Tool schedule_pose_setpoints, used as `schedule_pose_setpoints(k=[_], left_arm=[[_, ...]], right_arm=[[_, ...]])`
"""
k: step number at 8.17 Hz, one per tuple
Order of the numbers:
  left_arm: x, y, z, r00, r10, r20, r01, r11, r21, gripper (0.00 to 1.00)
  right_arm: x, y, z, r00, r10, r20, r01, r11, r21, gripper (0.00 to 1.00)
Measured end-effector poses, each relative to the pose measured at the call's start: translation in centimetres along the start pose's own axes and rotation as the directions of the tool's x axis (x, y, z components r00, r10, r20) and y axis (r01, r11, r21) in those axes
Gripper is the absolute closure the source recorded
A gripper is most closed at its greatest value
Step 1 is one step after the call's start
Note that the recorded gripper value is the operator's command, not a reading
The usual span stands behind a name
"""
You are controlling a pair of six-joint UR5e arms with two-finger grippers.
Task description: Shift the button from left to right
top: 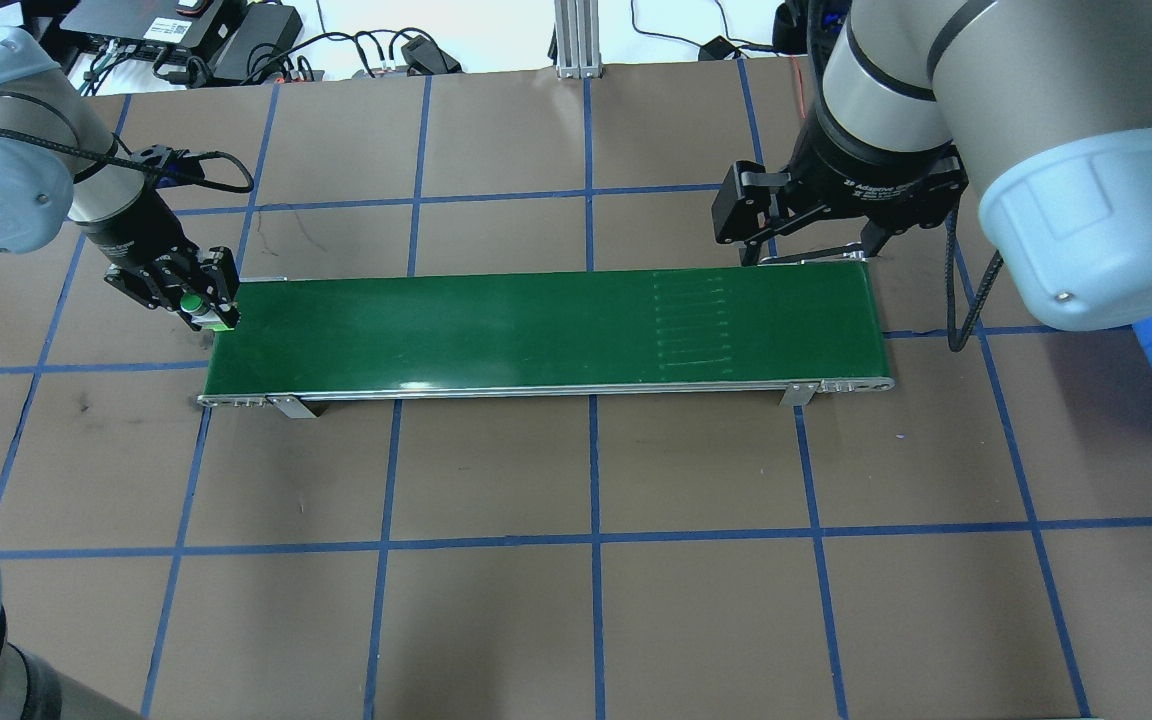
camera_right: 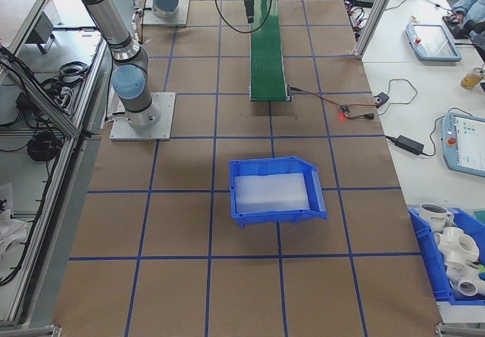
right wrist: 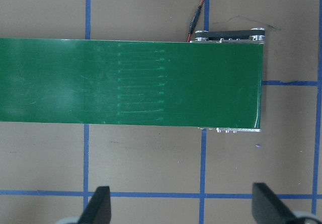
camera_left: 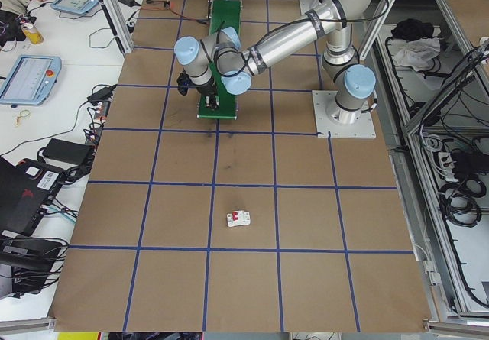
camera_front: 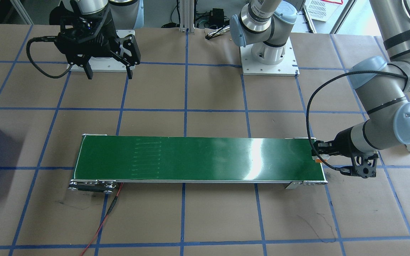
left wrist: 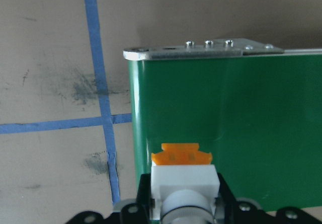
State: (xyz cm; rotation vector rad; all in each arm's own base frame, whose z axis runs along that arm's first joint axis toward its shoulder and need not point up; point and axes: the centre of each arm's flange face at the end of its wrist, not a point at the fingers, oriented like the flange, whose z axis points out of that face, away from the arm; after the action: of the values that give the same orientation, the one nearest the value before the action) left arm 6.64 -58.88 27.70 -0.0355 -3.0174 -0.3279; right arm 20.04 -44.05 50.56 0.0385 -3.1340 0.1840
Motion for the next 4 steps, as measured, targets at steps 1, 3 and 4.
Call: schedule_pose_setpoints(k=[1, 3, 4], left_arm=[[0.1, -0.2, 0.7, 1.000, -0.003, -0.004, 0.003, 1.000, -0.012, 1.00], [1.0, -0.7, 1.7, 1.000, 0.005, -0.005, -0.005, 0.999, -0.032, 0.66], [1.4, -0.8, 2.0, 1.000, 0.008, -0.002, -0.008, 0.999, -0.038, 0.07]], right_arm=[[0.0, 0.0, 0.0, 1.000, 0.000, 0.000, 0.000, 1.000, 0.000, 0.00], [0.0, 0.0, 0.0, 1.000, 0.000, -0.002, 0.000, 1.000, 0.000, 0.00], [0.0, 0.0, 0.0, 1.000, 0.000, -0.001, 0.000, 1.000, 0.000, 0.00]])
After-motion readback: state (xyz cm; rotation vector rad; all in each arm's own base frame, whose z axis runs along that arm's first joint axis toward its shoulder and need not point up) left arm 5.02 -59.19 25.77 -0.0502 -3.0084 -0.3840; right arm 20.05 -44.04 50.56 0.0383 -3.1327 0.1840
